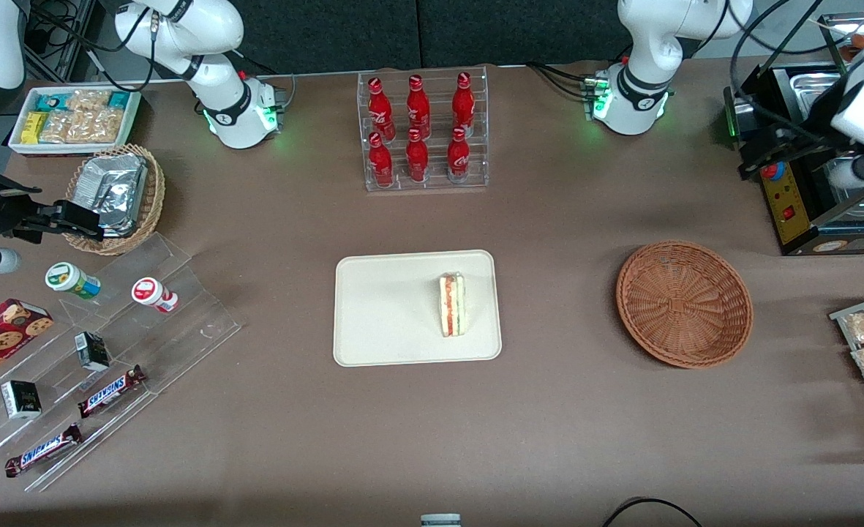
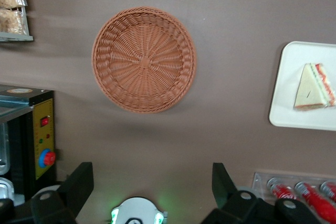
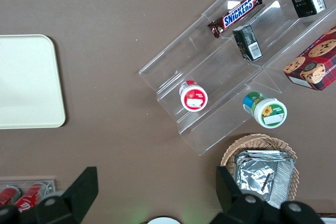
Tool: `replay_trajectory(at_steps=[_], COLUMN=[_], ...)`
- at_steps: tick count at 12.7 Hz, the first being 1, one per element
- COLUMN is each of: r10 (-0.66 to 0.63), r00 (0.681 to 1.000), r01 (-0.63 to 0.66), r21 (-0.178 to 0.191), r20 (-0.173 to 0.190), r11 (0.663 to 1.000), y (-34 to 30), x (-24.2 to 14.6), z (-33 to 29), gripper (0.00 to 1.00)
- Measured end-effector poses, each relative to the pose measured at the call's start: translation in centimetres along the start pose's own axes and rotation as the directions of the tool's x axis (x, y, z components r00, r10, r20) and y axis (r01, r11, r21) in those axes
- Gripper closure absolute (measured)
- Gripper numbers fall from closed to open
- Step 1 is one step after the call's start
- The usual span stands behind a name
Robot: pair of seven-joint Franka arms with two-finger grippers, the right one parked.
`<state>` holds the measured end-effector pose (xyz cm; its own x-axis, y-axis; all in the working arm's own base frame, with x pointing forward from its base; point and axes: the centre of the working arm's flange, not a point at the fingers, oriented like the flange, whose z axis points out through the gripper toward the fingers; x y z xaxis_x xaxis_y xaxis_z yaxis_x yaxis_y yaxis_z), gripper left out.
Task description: Place sandwich from basket to tray
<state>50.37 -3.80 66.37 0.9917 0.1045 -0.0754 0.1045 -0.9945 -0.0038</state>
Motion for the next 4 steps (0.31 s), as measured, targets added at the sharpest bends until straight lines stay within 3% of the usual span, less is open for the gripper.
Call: replay_trajectory(at_steps=[4], r10=[0.034], r00=[0.999], r01=[-0.034], r21=[0.005], r20=[0.001], r11=[0.999], y=[0.34], x=[-0.05], z=[0.28], gripper=[0.0])
